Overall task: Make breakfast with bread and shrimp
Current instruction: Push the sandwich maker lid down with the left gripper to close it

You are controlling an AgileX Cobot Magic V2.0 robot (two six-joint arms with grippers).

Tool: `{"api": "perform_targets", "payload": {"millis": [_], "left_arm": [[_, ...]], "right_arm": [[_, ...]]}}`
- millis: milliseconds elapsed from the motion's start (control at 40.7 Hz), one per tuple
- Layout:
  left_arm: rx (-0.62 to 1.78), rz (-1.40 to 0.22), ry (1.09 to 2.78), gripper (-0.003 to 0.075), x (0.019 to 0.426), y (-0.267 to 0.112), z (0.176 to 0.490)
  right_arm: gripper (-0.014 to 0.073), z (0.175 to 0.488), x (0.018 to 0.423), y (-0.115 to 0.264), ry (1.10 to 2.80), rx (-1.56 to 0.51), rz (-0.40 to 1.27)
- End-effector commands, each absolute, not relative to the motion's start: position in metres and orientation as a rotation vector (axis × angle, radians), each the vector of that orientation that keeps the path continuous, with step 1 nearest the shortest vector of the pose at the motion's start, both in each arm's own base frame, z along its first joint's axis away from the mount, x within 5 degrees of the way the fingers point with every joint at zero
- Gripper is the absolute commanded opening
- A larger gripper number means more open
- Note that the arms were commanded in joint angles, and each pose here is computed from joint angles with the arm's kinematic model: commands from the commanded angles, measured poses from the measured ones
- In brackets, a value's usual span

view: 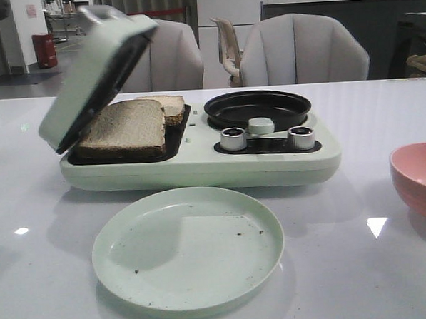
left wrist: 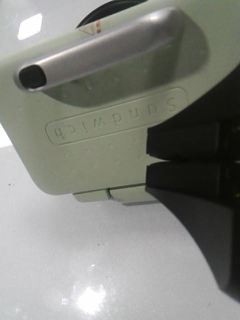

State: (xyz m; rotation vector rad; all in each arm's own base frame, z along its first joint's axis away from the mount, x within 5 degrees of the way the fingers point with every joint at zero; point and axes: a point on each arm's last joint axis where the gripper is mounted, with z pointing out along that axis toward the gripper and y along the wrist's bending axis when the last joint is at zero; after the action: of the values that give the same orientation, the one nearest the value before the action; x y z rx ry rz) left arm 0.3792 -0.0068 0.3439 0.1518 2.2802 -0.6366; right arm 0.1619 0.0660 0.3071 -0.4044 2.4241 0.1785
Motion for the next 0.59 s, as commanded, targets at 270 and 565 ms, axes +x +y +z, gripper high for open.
{"api": "perform_targets", "payload": {"millis": [270, 565], "left_arm": [[0.389, -0.522, 2.103, 0.0102, 0.289, -0.067, 0.371], [0.646, -0.406, 2.118, 0.0107, 0.22, -0.103, 0.364]], "right_arm": [[0.0442, 0.32, 0.165, 0.066, 2.341, -0.384, 0.188], [0.0442, 0.32, 0.165, 0.066, 2.341, -0.384, 0.188]]}}
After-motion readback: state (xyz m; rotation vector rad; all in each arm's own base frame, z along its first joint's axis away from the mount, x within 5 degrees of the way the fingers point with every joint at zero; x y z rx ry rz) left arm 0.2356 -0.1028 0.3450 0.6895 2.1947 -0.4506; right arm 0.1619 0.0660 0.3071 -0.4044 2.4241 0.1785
